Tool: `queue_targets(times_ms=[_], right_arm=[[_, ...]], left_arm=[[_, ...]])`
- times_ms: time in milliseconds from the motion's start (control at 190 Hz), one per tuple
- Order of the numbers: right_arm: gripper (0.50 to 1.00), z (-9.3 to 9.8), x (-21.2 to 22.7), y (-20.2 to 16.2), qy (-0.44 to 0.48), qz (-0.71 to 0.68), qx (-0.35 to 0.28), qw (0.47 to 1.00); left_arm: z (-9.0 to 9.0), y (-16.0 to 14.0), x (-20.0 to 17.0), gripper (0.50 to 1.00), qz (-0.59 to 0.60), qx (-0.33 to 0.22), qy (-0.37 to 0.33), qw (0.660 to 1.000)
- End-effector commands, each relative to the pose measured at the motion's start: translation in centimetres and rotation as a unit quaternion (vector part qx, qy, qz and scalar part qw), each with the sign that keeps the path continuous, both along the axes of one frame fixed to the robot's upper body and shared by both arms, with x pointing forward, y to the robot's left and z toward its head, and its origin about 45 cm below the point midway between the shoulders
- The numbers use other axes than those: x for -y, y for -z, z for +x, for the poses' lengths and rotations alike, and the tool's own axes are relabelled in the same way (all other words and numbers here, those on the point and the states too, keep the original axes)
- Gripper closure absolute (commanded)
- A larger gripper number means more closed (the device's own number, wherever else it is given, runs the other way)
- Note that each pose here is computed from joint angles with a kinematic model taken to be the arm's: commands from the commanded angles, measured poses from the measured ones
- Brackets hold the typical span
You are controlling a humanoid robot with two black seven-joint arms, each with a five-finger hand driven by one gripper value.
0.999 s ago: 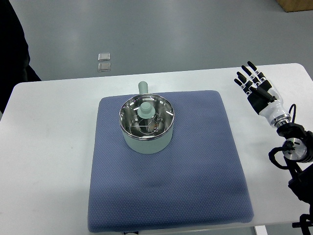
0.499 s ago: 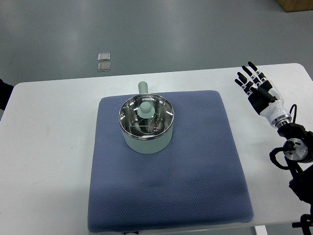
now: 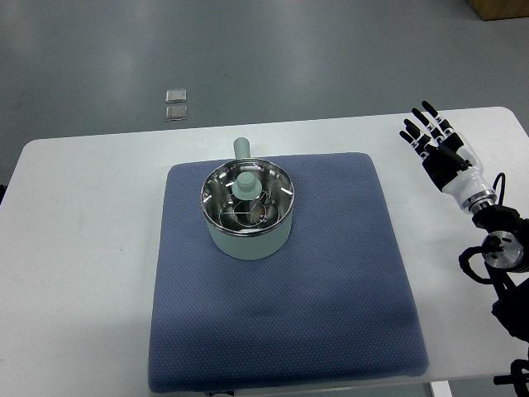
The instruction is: Open lid and place right of pot
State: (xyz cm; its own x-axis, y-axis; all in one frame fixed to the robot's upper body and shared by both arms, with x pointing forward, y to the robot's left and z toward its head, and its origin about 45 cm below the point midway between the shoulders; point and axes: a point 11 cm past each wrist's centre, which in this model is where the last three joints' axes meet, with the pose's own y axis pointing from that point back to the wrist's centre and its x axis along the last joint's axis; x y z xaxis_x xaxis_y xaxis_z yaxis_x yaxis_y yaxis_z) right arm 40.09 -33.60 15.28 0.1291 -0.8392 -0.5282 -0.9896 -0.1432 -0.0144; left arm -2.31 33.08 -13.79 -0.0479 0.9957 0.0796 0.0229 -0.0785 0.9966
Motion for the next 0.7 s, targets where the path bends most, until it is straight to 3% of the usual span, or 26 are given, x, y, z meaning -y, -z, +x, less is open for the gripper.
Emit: queue_targets(times_ms=[0, 405, 578, 673, 694], right_arm=[[0.572, 0.3, 1.3, -0.9, 0.005, -0.016, 0.006, 1.0], [0.581, 2.1, 2.4, -6.0, -0.074, -0.135, 0.042, 0.987], [0.581, 3.9, 1.9, -12.2, -0.173, -0.276, 0.077, 0.942], [0.581, 4.1, 1.1, -13.1, -0.192, -0.297, 0.084, 0.932], [0.581, 4.4, -0.5, -14.7, -0.224, -0.329, 0.101, 0.912]], left_arm=[[0.0, 0.0, 0.0, 0.5, 0.0, 0.0, 0.0, 1.0], [0.0, 0.0, 0.0, 0.5, 0.0, 0.0, 0.0, 1.0], [0.0, 0.0, 0.0, 0.5, -0.001, 0.0, 0.0, 1.0], [0.0, 0.0, 0.0, 0.5, 0.0, 0.0, 0.0, 1.0], [0.0, 0.0, 0.0, 0.5, 0.0, 0.0, 0.0, 1.0]])
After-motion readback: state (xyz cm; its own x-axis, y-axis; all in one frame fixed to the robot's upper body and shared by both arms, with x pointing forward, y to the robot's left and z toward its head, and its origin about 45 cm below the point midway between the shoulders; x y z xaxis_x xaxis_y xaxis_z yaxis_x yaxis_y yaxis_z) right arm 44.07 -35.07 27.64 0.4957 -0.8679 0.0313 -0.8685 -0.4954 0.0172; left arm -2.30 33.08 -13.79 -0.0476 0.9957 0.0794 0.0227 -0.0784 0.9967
